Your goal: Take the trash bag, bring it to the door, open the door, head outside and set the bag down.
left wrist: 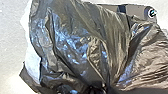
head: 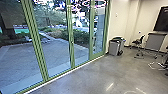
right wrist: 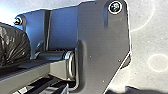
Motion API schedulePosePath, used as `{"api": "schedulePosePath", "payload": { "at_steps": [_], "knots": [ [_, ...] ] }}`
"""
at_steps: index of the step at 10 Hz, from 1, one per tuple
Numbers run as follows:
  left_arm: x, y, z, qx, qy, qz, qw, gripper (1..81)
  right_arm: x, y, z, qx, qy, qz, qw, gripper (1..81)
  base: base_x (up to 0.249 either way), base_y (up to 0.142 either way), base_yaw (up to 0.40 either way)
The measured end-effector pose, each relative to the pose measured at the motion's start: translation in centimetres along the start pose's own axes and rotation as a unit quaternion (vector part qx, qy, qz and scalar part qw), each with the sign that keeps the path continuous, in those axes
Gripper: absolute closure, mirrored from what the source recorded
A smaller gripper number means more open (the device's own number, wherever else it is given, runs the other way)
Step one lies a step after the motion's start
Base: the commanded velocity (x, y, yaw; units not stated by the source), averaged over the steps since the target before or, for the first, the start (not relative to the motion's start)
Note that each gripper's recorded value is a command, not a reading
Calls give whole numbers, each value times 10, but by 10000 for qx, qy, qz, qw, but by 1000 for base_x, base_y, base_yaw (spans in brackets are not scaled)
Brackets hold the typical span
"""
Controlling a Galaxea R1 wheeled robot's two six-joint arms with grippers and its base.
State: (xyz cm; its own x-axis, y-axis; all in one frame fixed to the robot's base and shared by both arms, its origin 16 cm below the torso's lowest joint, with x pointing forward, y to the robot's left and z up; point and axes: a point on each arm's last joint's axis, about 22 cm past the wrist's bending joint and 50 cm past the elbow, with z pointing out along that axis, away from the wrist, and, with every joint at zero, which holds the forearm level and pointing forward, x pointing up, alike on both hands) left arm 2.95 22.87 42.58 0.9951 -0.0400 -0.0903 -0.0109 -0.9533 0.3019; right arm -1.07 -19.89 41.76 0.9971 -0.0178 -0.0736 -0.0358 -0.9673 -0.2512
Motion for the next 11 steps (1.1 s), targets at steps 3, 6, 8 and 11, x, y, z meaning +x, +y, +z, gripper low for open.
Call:
{"api": "schedulePosePath", "payload": {
  "at_steps": [3, 6, 8, 11],
  "knots": [
    [0, 0, 0, 0, 0, 15, 10000, 811, 0, 0, 0, -1, 5, 1, 10000, 10, 138, -64, 0],
    [0, 0, 0, -5, 2, 20, 10000, 811, 1, 0, 0, -1, 9, 0, 10000, 10, 138, -64, 0],
    [0, 0, 0, -4, 0, 21, 10000, 811, 1, 0, 0, 2, 7, 0, 10000, 10, 138, -65, 0],
    [0, 0, 0, -4, -2, 20, 10000, 811, 1, -1, 0, 1, 5, -2, 10000, 10, 138, -65, 0]
  ]
}}
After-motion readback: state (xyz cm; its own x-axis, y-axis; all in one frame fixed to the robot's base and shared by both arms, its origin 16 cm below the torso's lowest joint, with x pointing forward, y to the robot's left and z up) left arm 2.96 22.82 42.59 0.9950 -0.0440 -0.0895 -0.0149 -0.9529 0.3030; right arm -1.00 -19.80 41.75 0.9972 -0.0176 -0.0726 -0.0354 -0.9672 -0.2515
